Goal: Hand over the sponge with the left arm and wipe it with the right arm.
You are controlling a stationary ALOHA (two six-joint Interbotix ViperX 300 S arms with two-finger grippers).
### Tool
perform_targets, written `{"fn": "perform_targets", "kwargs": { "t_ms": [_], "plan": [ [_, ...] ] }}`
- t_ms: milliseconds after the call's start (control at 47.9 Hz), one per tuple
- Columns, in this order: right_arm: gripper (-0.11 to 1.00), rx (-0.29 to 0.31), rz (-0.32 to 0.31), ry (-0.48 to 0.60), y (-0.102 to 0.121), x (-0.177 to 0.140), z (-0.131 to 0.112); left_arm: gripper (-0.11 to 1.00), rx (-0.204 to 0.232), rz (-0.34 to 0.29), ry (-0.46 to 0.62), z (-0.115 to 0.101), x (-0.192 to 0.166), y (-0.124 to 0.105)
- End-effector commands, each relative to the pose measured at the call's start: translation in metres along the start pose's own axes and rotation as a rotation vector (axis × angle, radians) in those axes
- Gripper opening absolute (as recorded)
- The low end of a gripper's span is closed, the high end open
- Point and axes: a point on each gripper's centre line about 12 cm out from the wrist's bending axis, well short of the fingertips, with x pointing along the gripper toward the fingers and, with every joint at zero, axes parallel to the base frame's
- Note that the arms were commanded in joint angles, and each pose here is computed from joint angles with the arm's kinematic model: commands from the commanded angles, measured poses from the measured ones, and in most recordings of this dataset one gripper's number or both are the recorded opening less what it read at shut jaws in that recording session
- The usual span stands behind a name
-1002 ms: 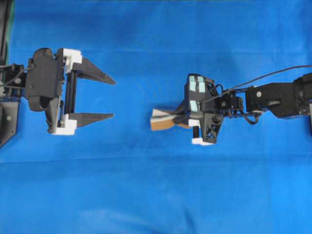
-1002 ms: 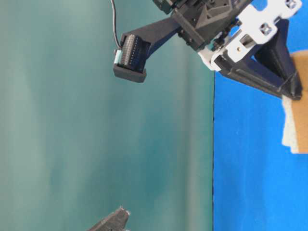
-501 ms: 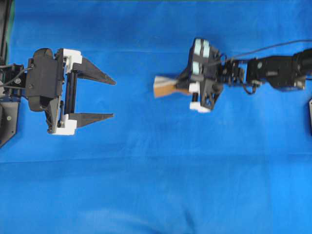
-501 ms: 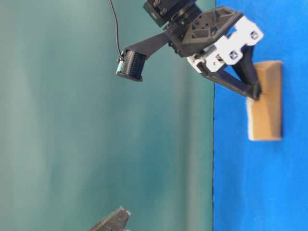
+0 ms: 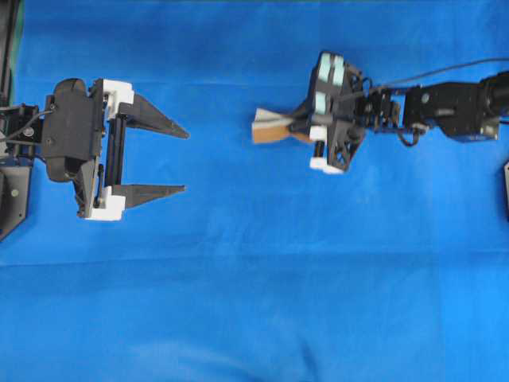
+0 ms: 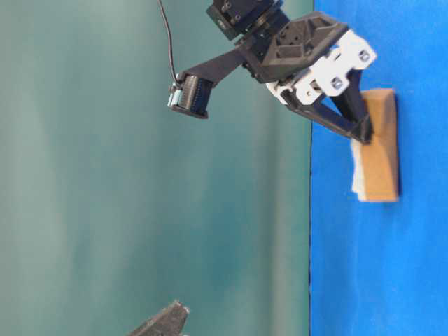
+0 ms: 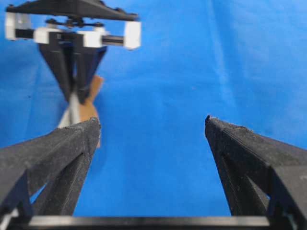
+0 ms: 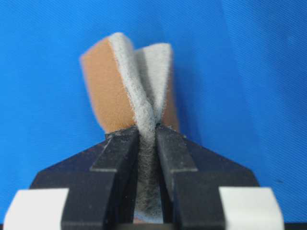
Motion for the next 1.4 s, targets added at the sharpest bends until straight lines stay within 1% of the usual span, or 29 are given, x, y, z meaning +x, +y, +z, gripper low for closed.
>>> {"fn": "perform_targets", "kwargs": {
  "t_ms": [0, 63, 84, 167, 313, 418, 543, 668, 752, 877, 919, 981, 1127, 1211, 1253, 1378],
  "plan": [
    [0.16, -0.017, 0.052, -0.02, 0.026, -0.002, 0.006, 0.9, 0.001, 0.001, -0.025, 0.006, -0.001, 0.0],
    [0.16, -0.015, 0.085, -0.016, 0.044, -0.004, 0.004, 0.9, 0.001, 0.0, -0.022, 0.006, 0.0, 0.0],
    [0.17, -0.016, 0.104, -0.014, 0.054, -0.004, 0.004, 0.9, 0.004, 0.001, -0.026, 0.007, -0.001, 0.0],
    [0.16, -0.026, 0.156, -0.014, 0.08, -0.007, 0.003, 0.9, 0.007, 0.001, -0.025, 0.006, -0.001, 0.0],
    [0.16, -0.047, 0.229, -0.02, 0.116, -0.013, 0.005, 0.9, 0.009, 0.001, -0.026, 0.007, -0.001, 0.0],
    [0.16, -0.044, 0.257, -0.018, 0.13, -0.016, 0.005, 0.9, 0.009, 0.001, -0.026, 0.007, -0.001, 0.0],
    [0.16, -0.043, 0.255, -0.007, 0.13, -0.016, 0.005, 0.9, 0.009, 0.0, -0.022, 0.006, 0.0, 0.0],
    [0.16, -0.038, 0.228, -0.003, 0.117, -0.013, 0.005, 0.9, 0.006, 0.001, -0.025, 0.006, -0.001, 0.0],
    [0.16, -0.034, 0.195, 0.004, 0.1, -0.01, 0.005, 0.9, 0.006, 0.001, -0.025, 0.006, -0.001, 0.0],
    [0.16, -0.031, 0.127, 0.009, 0.065, -0.006, 0.006, 0.9, 0.004, 0.001, -0.023, 0.006, 0.0, 0.0],
    [0.16, -0.028, 0.096, 0.005, 0.049, -0.004, 0.007, 0.9, 0.004, 0.001, -0.025, 0.006, -0.001, 0.0],
    [0.16, -0.026, 0.061, 0.002, 0.03, -0.003, 0.009, 0.9, 0.004, 0.001, -0.025, 0.006, -0.001, 0.0],
    [0.16, -0.022, -0.008, 0.001, -0.004, -0.003, 0.009, 0.9, -0.002, 0.0, -0.022, 0.005, -0.001, 0.0],
    [0.16, -0.018, -0.037, -0.003, -0.019, -0.004, 0.009, 0.9, -0.001, 0.0, -0.019, 0.004, -0.001, 0.0],
    [0.16, -0.026, -0.044, -0.003, -0.022, -0.004, 0.009, 0.9, 0.001, 0.0, -0.017, 0.004, -0.001, 0.0],
    [0.16, -0.026, -0.058, -0.011, -0.029, -0.004, 0.009, 0.9, 0.001, 0.0, -0.022, 0.005, -0.001, 0.0]
  ]
}}
